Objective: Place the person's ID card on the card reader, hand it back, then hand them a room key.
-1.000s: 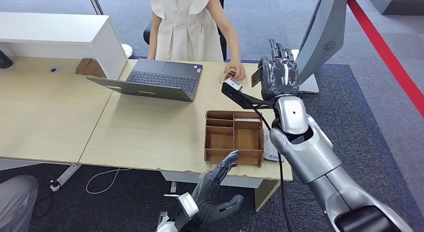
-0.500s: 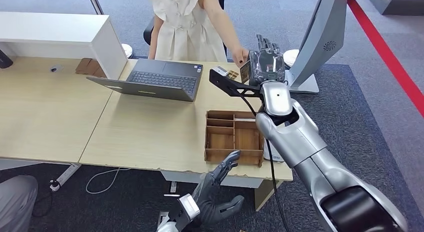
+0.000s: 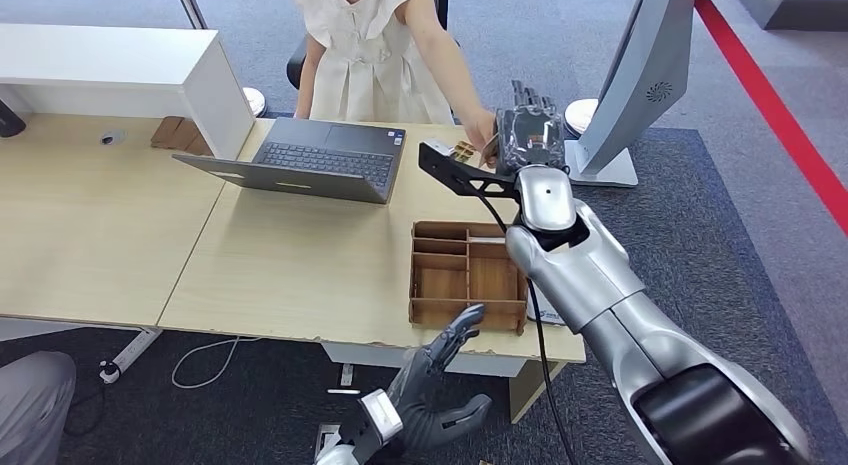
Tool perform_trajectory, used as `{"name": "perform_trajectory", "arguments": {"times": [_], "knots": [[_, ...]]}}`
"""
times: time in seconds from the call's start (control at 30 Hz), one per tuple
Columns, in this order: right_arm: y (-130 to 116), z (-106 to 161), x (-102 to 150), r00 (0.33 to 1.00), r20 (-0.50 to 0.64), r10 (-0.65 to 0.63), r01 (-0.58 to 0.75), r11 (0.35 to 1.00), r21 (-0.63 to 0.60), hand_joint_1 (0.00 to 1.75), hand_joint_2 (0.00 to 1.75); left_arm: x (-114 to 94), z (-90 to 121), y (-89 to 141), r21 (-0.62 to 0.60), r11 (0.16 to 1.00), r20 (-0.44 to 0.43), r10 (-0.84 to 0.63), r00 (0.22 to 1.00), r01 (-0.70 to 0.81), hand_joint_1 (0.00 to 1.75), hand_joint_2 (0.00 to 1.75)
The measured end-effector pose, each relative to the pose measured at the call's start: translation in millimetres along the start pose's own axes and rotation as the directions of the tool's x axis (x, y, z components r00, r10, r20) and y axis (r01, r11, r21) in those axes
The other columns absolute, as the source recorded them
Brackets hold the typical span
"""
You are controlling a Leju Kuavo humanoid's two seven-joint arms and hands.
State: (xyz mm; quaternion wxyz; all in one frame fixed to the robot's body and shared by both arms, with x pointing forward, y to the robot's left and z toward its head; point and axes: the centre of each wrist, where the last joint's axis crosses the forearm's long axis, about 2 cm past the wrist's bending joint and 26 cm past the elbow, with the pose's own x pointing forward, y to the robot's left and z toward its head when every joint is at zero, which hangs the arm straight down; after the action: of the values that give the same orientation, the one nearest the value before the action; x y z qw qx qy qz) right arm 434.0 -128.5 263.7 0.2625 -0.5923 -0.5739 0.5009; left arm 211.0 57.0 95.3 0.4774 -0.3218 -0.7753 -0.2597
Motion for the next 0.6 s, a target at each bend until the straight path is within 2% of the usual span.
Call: {"name": "perform_trajectory", "arguments": {"times": [0.1, 0.33, 0.6], "knots": [[2, 0, -1, 1.0, -0.008, 0.004, -0.004, 1.0, 0.005, 0.0, 1.75, 0, 0, 0, 0.0, 1.0, -0.006, -0.001, 1.0, 0.001, 0.0, 1.75], [4, 1, -1, 0.999, -0.022, 0.025, -0.026, 0.999, -0.044, 0.0, 1.75, 0, -1, -1, 0.007, 1.0, -0.01, -0.003, 1.0, 0.004, 0.0, 1.75], [-9, -1, -4, 0.999, 0.026, -0.035, 0.04, 0.974, -0.221, 0.0, 1.75, 0, -2, -1, 0.011, 1.0, -0.014, -0.011, 1.0, 0.011, 0.0, 1.75]]}}
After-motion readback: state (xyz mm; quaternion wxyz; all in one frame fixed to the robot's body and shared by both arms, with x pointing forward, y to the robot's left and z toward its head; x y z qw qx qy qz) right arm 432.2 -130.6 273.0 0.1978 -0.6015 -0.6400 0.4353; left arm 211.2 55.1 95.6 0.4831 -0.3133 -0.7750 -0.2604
